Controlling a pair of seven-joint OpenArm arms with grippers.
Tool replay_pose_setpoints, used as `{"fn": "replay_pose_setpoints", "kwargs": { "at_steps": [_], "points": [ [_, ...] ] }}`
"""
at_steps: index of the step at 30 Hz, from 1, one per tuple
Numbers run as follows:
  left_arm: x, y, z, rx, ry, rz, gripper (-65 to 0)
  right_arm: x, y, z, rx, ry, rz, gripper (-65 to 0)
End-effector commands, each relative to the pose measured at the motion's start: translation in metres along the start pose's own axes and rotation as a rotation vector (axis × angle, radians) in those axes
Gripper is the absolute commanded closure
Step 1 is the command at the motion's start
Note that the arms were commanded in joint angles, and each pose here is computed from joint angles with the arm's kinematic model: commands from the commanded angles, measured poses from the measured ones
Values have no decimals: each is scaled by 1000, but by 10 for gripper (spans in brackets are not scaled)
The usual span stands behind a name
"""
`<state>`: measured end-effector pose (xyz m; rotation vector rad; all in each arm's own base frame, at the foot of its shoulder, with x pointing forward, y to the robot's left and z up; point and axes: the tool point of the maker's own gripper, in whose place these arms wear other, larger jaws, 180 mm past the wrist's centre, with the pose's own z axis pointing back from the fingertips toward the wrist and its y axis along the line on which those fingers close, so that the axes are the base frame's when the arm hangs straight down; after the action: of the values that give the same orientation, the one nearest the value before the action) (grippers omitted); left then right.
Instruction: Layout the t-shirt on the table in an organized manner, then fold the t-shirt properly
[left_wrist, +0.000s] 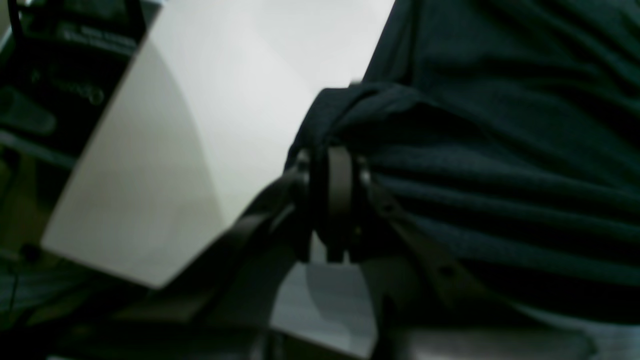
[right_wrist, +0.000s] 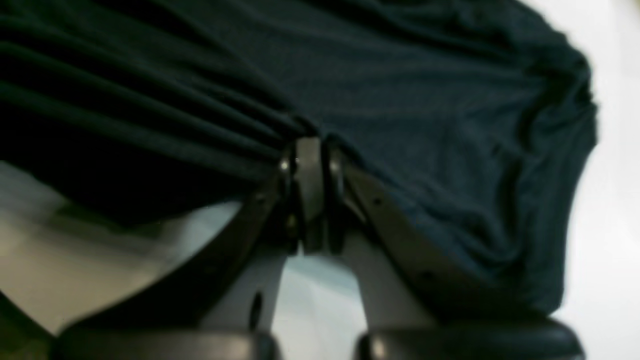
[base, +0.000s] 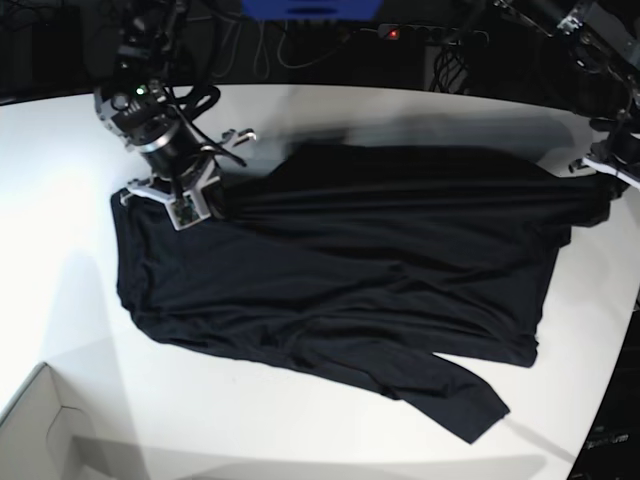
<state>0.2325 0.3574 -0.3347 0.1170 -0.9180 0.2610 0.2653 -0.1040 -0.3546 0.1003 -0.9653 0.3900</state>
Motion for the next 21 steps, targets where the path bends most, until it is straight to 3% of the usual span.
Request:
{"fn": "replay_pose_setpoints", "kwargs": {
  "at_steps": [1, 12, 21],
  "points": [
    [20, 7, 1, 17, -61, -4, -1, 13, -6, -2, -18, -44, 1, 0],
    [19, 2, -19, -18, -54, 60, -1, 20, -8, -17, -7, -53, -9, 0],
    [17, 4, -41, 15, 6, 53, -1, 32, -11, -21, -10, -81, -1, 0]
  ]
}}
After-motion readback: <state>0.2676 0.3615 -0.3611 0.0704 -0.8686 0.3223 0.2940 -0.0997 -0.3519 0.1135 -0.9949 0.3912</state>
